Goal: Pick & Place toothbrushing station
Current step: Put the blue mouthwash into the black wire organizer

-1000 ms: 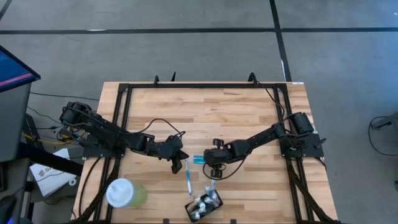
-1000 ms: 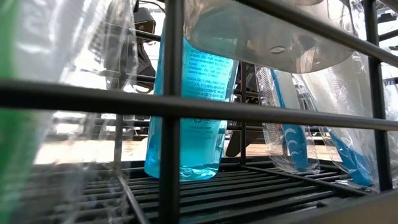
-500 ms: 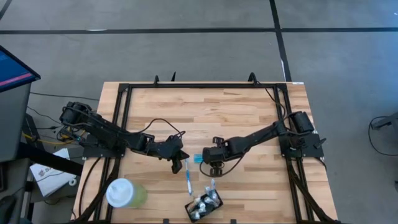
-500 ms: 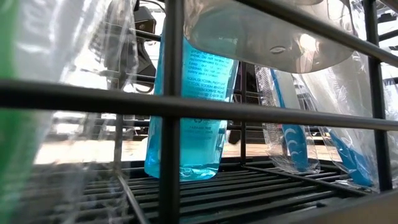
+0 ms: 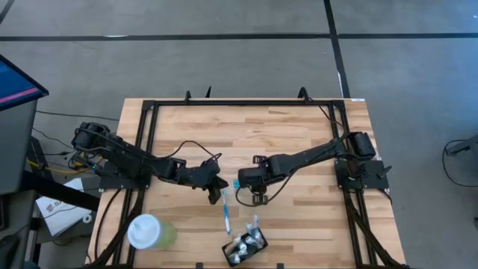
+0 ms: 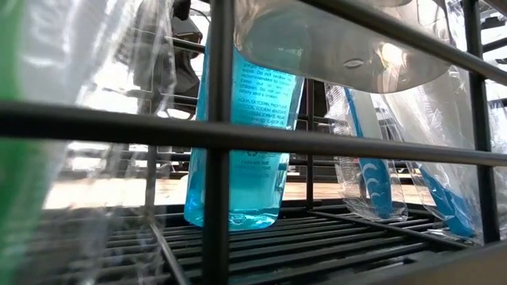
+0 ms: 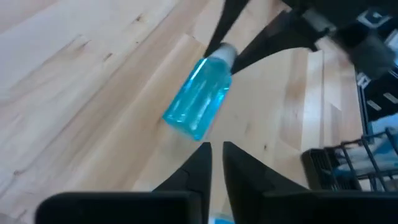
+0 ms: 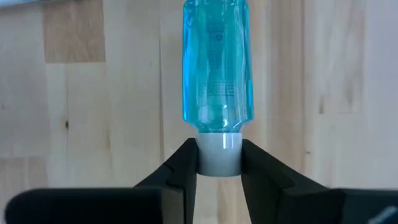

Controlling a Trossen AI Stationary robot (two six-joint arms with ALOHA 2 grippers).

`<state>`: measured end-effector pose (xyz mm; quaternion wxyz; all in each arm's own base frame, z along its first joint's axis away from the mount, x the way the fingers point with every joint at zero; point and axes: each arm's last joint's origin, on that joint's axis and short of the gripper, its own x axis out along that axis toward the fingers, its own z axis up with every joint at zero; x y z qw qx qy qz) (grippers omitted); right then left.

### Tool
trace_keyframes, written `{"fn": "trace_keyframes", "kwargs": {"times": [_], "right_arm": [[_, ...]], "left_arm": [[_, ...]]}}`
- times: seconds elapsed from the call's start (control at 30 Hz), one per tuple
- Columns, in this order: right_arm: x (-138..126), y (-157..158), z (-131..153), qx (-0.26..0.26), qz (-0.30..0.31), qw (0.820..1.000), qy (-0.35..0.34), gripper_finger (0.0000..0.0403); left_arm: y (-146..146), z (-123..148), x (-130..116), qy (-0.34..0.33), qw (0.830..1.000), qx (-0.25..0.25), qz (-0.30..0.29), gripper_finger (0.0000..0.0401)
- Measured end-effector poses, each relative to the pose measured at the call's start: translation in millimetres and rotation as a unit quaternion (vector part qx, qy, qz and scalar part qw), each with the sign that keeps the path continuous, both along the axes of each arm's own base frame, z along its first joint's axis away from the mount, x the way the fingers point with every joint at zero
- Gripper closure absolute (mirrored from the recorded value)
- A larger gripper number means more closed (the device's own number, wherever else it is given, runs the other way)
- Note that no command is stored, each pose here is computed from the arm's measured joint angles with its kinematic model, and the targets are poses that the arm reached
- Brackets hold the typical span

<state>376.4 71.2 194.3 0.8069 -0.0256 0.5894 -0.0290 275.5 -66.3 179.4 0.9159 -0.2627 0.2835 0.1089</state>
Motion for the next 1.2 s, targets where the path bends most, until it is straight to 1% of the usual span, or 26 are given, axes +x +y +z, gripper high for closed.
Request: {"fn": "trace_keyframes", "kwargs": {"times": [0.13, 0.27, 0.37, 0.53, 0.67, 0.77, 0.87, 0.97, 1.2], "right_arm": [[1.9, -1.2, 17.6, -0.007, 0.014, 1.000, 0.014, 0.0313], [3.3, -3.0, 35.1, -0.009, 0.011, 1.000, 0.022, 0.0303], [4.3, -4.4, 49.9, -0.009, 0.006, 1.000, 0.024, 0.0305], [5.9, -5.8, 73.5, -0.007, -0.004, 1.000, 0.016, 0.0314], [3.3, -6.6, 89.9, -0.005, -0.015, 1.000, 0.023, 0.0307], [-0.7, -9.0, 100.5, -0.002, -0.038, 0.999, 0.036, 0.0305], [-5.1, -10.5, 111.1, -0.003, -0.048, 0.998, 0.049, 0.0307], [-9.0, -10.6, 120.6, 0.000, -0.051, 0.997, 0.058, 0.0307], [-17.9, -11.9, 137.3, 0.000, -0.055, 0.995, 0.079, 0.0306]], "left_arm": [[3.6, 0.1, 0.9, 0.000, 1.000, 0.006, 0.001, 0.0328], [2.1, 0.3, 0.8, 0.001, 0.999, 0.039, -0.027, 0.0288], [0.0, 0.6, 0.4, 0.000, 0.997, 0.068, -0.043, 0.0256], [-5.2, 6.0, 1.6, -0.008, 0.987, 0.149, -0.054, 0.0202], [-12.9, 23.0, 8.3, -0.030, 0.975, 0.212, -0.053, 0.0160], [-17.6, 38.4, 14.2, -0.047, 0.965, 0.252, -0.047, 0.0136], [-17.7, 51.4, 20.0, -0.060, 0.958, 0.274, -0.055, 0.0120], [-15.3, 58.8, 23.6, -0.053, 0.952, 0.294, -0.061, 0.0114], [-6.4, 62.8, 27.9, -0.043, 0.955, 0.283, -0.077, 0.0114]]}}
